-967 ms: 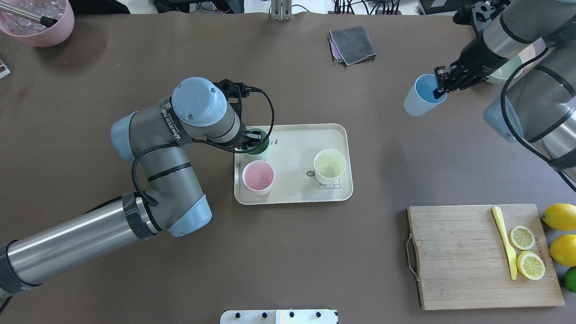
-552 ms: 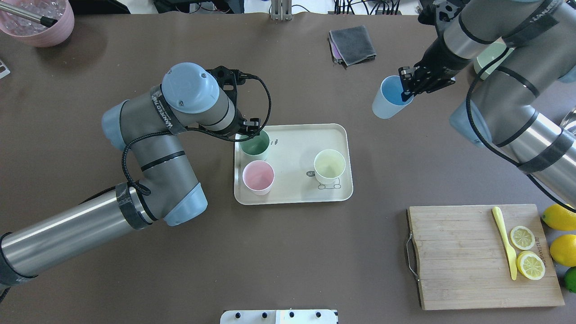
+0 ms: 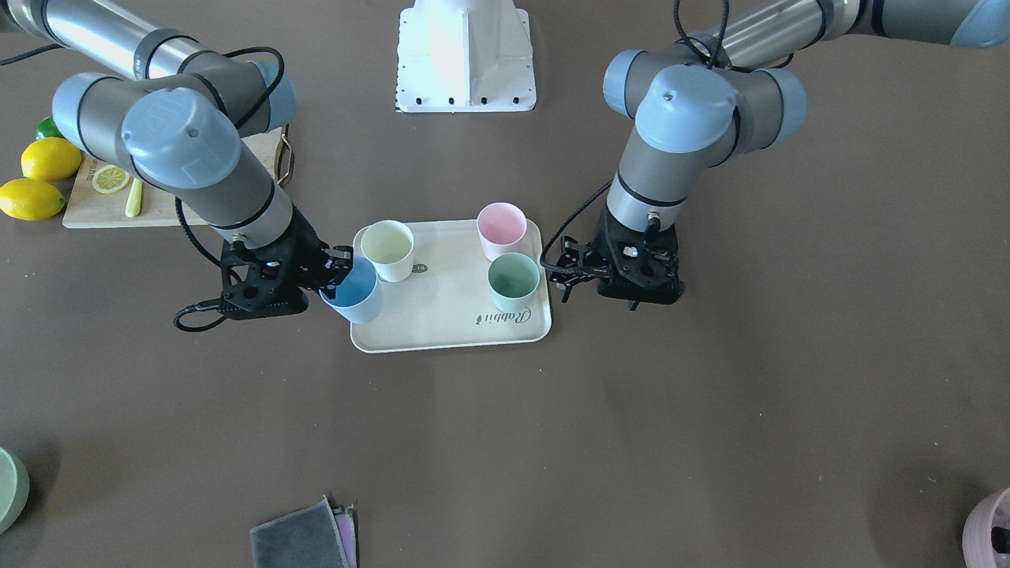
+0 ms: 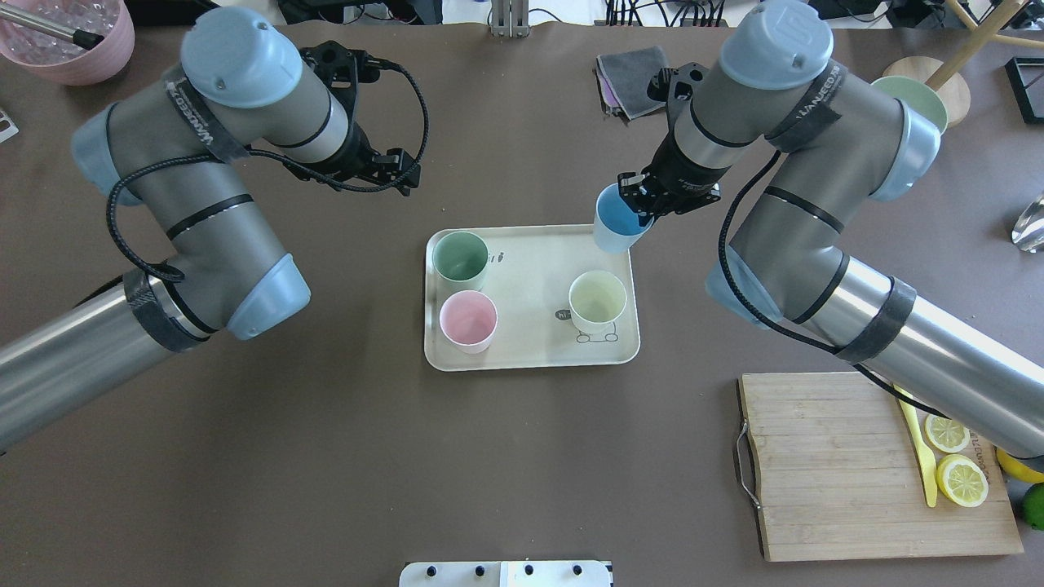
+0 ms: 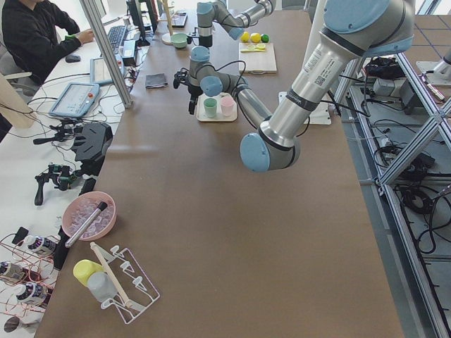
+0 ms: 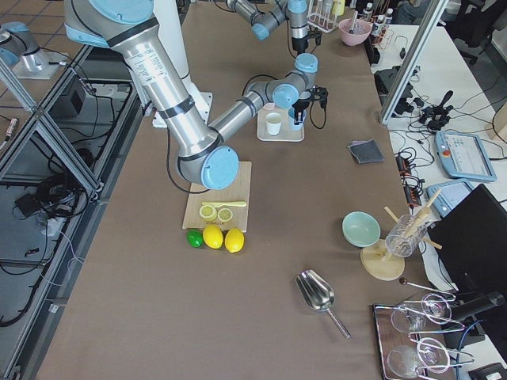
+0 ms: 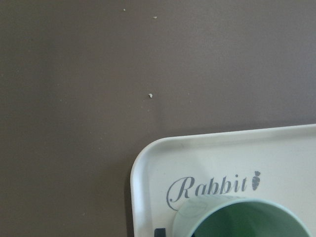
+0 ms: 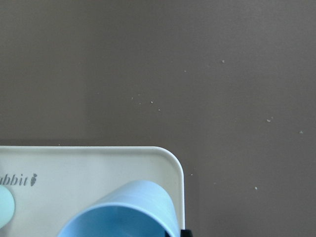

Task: Place all cups on tray

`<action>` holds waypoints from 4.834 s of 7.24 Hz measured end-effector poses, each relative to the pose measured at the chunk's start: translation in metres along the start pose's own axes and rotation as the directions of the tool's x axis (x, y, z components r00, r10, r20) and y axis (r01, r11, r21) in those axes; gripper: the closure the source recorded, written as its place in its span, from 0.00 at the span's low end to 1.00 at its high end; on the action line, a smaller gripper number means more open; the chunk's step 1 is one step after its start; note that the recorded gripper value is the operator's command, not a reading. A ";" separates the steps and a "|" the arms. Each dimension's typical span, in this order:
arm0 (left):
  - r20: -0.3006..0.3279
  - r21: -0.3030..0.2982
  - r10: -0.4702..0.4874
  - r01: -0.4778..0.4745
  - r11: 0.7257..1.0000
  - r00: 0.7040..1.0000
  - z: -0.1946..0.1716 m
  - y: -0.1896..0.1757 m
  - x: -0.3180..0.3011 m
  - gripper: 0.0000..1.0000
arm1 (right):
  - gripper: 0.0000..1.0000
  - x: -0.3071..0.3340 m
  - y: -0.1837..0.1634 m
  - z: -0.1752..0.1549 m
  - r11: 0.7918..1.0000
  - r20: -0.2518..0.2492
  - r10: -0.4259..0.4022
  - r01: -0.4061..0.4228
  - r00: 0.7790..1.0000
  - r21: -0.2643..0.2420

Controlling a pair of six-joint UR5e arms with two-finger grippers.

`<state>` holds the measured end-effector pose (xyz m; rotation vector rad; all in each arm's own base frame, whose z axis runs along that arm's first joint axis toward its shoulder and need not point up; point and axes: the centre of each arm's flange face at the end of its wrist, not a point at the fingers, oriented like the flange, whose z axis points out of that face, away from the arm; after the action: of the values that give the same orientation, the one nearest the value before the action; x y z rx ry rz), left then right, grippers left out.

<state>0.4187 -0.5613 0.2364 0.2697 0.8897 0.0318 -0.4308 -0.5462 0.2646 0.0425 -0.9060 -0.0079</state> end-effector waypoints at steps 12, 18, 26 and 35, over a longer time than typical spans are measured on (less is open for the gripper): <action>0.037 0.051 0.143 -0.145 0.988 0.989 -0.081 -0.013 -0.244 0.02 | 0.00 0.223 -0.063 -0.097 0.998 0.080 0.066 -0.064 0.995 -0.025; 0.110 0.087 0.034 -0.043 0.995 0.993 -0.087 0.034 -0.377 0.02 | 0.00 0.540 0.010 -0.134 0.998 -0.102 0.048 -0.045 0.994 0.034; 0.076 -0.011 0.041 -0.040 0.999 0.996 -0.120 0.115 -0.504 0.02 | 0.00 0.614 0.057 -0.151 0.998 -0.093 0.056 -0.053 0.994 0.039; 0.161 -0.096 0.007 0.009 0.995 0.987 -0.171 0.119 -0.573 0.02 | 0.00 0.621 0.065 -0.148 0.997 -0.109 0.069 -0.065 0.992 0.036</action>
<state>-0.0651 -0.4885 0.6002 0.1788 0.7253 0.0512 0.0681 -0.4915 0.6643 0.0423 -0.7967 0.0713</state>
